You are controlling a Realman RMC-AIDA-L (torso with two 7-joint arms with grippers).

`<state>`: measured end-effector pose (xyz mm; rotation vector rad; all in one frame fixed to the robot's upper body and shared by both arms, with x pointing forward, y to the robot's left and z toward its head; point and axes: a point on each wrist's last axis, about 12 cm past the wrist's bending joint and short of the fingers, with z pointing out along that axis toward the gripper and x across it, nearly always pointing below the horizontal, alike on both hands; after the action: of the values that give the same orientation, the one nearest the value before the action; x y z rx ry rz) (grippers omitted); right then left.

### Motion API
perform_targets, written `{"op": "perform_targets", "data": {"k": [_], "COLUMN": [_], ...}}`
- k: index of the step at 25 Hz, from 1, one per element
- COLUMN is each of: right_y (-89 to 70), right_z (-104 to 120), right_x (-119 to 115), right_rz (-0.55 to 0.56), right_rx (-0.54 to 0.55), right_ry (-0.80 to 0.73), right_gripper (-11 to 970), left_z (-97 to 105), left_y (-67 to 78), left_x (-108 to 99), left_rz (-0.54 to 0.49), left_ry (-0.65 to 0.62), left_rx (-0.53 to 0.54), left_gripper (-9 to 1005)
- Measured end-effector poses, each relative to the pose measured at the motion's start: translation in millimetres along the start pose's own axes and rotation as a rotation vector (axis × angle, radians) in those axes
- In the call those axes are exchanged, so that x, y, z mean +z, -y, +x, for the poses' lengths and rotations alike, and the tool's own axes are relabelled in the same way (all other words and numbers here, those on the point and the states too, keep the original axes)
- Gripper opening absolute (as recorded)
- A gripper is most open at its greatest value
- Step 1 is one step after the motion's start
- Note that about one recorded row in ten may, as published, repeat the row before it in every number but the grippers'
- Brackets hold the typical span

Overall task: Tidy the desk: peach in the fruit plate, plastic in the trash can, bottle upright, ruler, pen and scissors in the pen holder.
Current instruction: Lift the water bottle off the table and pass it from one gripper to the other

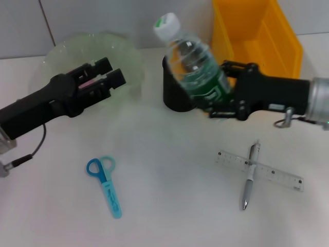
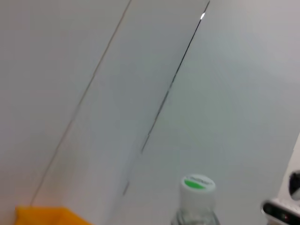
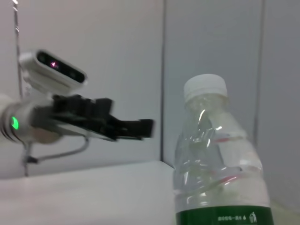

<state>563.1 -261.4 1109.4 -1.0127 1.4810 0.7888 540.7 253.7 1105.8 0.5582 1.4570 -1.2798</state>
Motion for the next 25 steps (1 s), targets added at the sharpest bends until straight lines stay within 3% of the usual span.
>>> {"op": "perform_targets", "data": {"k": [9, 25], "right_y": [-13.4, -19.9], "right_z": [6.0, 4.9], "right_x": [31.1, 52.7], "right_rz": [-0.070, -0.102], "right_rx": [0.038, 0.026], "right_ry": [0.078, 0.114], "right_gripper": [777, 776], "left_z": [14.7, 14.1], "left_y": [-0.1, 2.9], "left_x": [7.1, 19.3], "left_rz": [-0.076, -0.035], "left_ry": [0.169, 0.187], "left_rx": [0.102, 0.095], "left_gripper": [722, 734]}}
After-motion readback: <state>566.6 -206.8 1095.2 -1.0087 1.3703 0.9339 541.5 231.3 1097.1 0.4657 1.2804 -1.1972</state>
